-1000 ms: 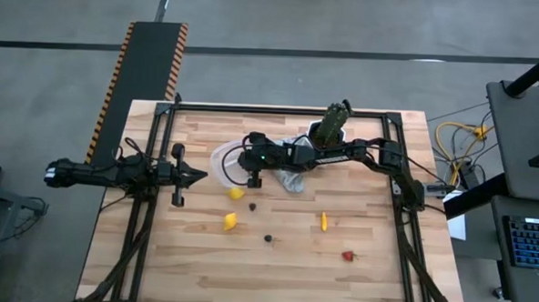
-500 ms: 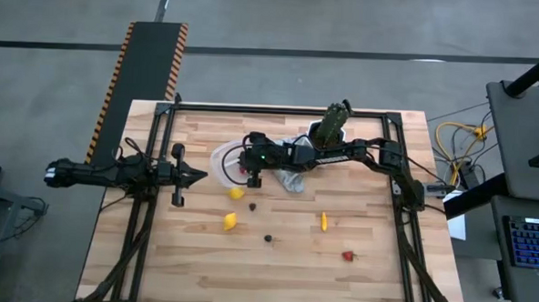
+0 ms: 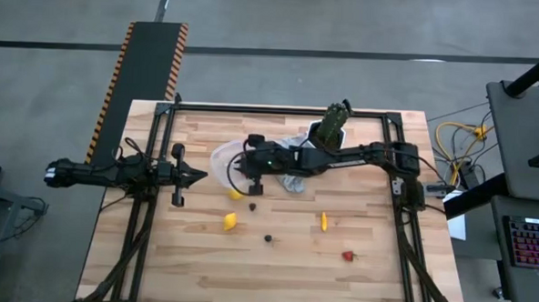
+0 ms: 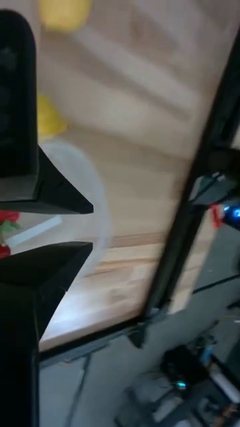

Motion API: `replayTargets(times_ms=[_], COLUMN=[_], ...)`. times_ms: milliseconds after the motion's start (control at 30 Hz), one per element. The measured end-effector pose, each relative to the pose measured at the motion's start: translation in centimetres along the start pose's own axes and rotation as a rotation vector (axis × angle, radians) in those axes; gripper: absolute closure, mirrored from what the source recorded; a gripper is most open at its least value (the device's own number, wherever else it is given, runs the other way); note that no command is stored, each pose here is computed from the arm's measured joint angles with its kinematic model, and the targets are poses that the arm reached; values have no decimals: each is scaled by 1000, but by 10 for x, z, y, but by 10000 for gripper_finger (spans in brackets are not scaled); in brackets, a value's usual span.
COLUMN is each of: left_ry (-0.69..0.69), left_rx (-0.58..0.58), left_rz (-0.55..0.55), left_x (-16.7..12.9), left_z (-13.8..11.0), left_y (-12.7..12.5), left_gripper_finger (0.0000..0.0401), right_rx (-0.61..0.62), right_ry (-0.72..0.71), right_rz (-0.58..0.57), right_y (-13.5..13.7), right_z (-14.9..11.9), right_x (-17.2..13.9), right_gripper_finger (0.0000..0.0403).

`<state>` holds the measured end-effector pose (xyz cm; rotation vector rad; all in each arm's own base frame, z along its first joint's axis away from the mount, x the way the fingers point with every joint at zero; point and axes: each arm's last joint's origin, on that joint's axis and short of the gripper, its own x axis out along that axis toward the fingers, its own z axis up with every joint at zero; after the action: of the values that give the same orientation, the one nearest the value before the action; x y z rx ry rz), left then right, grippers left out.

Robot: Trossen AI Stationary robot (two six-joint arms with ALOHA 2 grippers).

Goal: Pick and placing Produce into tupperware
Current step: Put the yellow corn into the transparent container

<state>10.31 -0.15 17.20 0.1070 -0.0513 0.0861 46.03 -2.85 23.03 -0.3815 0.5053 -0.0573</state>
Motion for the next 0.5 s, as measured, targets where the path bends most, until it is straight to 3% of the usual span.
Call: replayTargets(times_ms=[267, 500], left_ry=[0, -1], left_rx=[0, 0], left_rz=[0, -1], left_x=[0, 0], left_z=[0, 0], left_y=[0, 0], left_gripper_finger=[401, 401], right_rx=[-91, -101], right_ry=[-95, -46], right_rz=[26, 84], right_y=[5, 5], right_z=[52, 70], right_x=[-70, -138], right_gripper_finger=[327, 328])
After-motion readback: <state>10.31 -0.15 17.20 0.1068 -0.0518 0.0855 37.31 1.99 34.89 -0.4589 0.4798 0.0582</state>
